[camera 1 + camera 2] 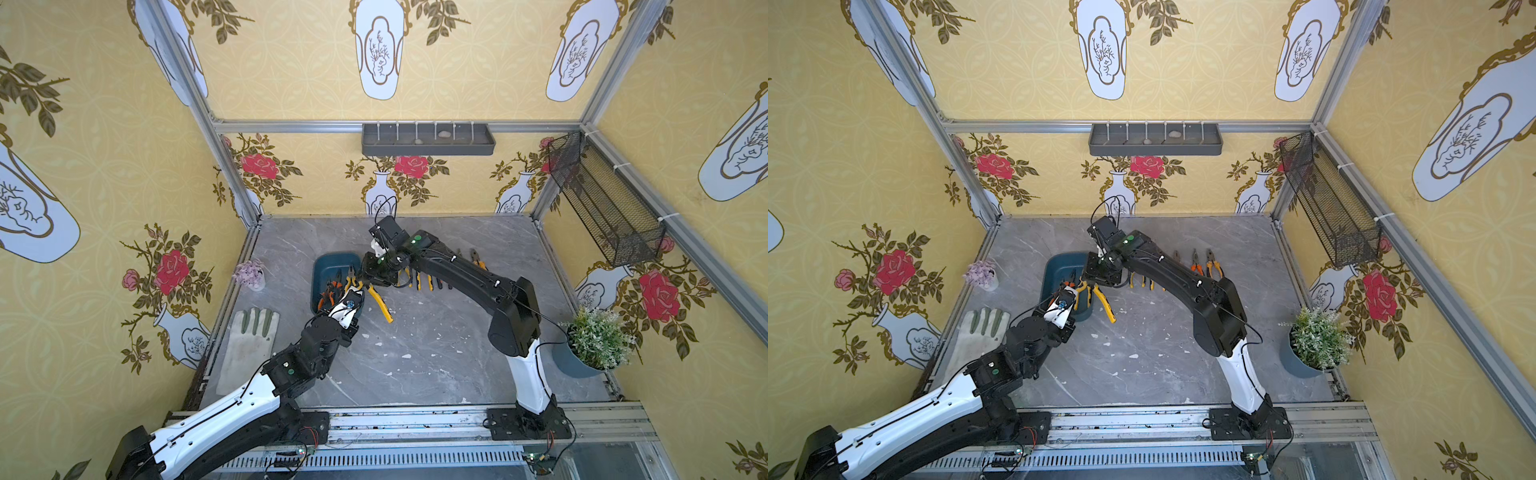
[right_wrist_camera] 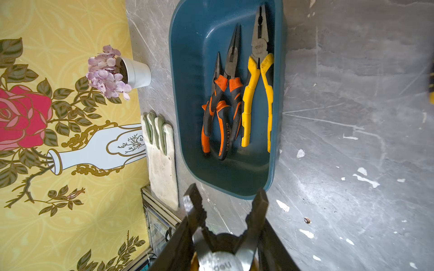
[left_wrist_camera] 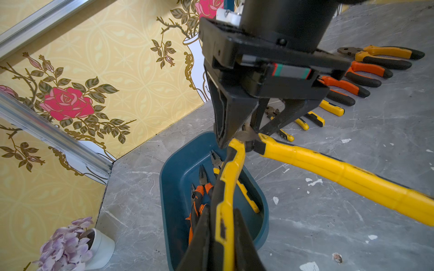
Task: Take the pliers out of the storage box
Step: Pick up the pliers from the storage box.
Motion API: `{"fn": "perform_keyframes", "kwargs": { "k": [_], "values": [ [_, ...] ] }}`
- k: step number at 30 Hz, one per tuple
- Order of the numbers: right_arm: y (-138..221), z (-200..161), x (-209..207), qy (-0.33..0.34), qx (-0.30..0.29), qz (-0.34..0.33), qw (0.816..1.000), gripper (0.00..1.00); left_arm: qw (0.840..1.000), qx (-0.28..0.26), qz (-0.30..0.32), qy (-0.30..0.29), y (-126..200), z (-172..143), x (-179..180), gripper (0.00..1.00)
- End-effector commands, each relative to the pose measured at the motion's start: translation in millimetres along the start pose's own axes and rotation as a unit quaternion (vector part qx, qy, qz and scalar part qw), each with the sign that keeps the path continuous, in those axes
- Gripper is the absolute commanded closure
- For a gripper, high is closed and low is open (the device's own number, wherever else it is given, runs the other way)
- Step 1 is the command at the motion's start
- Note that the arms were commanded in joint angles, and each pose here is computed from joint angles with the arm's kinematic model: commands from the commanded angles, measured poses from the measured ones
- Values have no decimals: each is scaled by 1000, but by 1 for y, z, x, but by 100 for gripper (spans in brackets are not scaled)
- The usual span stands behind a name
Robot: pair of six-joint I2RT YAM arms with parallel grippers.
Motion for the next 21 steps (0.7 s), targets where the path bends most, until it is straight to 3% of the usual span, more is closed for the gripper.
{"fn": "perform_keyframes", "kwargs": {
  "k": [1,4,8,13,14,16,21],
  "values": [
    [2,-3,14,14,4,26,1000,60,999,-32,-1,26,1,17,0,100],
    [-1,-6,16,13,10,33,999,70,999,-32,-1,26,1,18,1,100],
    [-1,-8,15,16,13,37,999,100,999,-34,-1,27,3,19,2,100],
    [3,-4,12,30,-1,23,999,100,999,-37,-4,36,6,22,3,100],
    [5,-1,11,35,-7,18,999,100,998,-38,-6,40,6,23,3,96],
    [9,3,11,43,-15,9,999,100,998,-41,-15,53,8,25,1,68],
    [12,10,8,45,-24,2,999,100,996,-30,-50,63,10,31,-9,51]
  ]
}}
Point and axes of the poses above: each gripper's point midway between its finger pads, its own y axis back along the fingers, its own x axis along the line the jaws close on, z = x × y, the point moved 2 cm from there along y, back along the fingers, and after that the axes turned 13 degrees about y, right-handed, at the moved point
